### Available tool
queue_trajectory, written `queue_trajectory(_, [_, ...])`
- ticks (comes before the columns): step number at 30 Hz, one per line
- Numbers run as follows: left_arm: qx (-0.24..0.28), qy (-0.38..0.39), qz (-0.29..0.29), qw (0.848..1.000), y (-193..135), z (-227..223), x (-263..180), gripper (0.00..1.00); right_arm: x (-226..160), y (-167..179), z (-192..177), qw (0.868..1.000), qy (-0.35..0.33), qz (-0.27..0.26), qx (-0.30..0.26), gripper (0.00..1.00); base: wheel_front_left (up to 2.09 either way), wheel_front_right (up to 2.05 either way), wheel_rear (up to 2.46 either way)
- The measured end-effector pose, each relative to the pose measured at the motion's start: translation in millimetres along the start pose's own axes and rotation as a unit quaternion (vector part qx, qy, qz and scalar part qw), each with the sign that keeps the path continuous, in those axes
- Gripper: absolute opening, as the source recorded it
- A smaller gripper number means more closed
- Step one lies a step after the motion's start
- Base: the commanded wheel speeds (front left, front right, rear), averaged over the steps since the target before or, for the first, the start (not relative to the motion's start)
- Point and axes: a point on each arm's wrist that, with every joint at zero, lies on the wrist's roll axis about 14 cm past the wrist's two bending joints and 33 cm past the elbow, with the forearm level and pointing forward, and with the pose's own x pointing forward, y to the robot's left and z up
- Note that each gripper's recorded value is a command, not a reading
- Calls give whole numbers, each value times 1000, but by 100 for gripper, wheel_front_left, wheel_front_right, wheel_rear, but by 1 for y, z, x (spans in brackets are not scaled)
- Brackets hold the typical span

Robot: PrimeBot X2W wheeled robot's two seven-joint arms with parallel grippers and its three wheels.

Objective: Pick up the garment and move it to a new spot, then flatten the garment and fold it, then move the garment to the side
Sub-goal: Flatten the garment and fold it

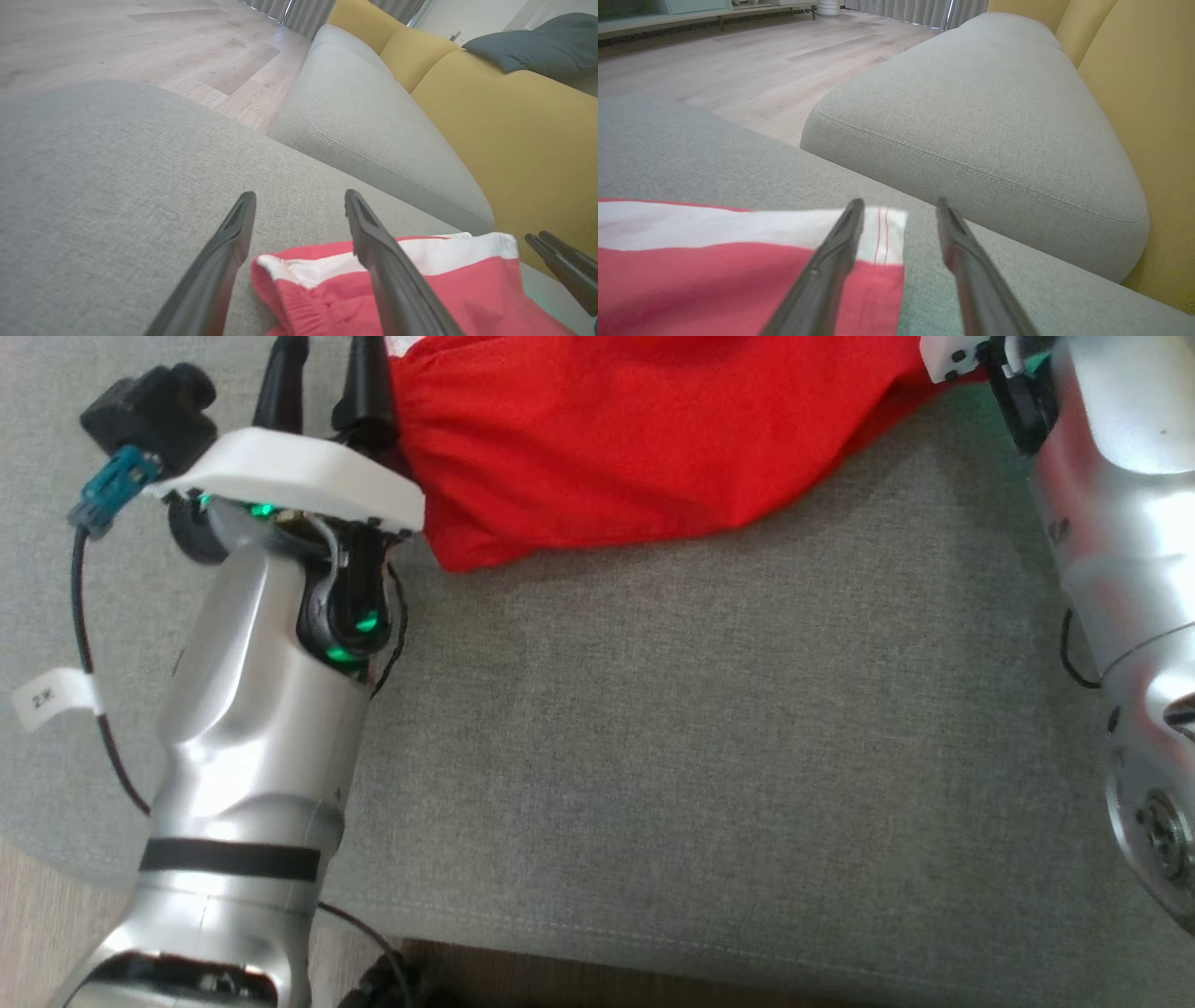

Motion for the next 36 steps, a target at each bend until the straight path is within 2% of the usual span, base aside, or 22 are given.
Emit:
queue_trajectory(6, [7,4,25,1000,11,-3,-19,100,-9,-8,13,1000,-13,-18,21,100,0,0,0])
queue_trajectory(9, [15,9,30,999,12,-7,-34,100,-21,-2,1,999,8,-17,33,100,0,0,0])
queue_trajectory(16, [8,7,35,999,13,-5,-48,100,-46,25,-55,991,121,6,52,100,0,0,0])
queue_trajectory(20, [13,4,34,999,13,-2,-53,100,-51,34,-61,985,161,16,59,100,0,0,0])
queue_trajectory(21, [13,3,35,999,13,-1,-54,100,-51,36,-61,984,167,18,65,87,0,0,0])
queue_trajectory(22, [12,1,35,999,13,0,-55,100,-52,38,-61,982,173,20,71,41,0,0,0])
queue_trajectory(23, [12,1,36,999,14,1,-57,100,-53,40,-62,981,180,24,72,0,0,0,0])
queue_trajectory(29, [17,3,45,999,18,0,-65,100,-60,51,-60,976,190,32,105,0,0,0,0])
queue_trajectory(36, [34,7,47,998,17,-1,-87,100,-90,52,-60,973,152,10,173,0,0,0,0])
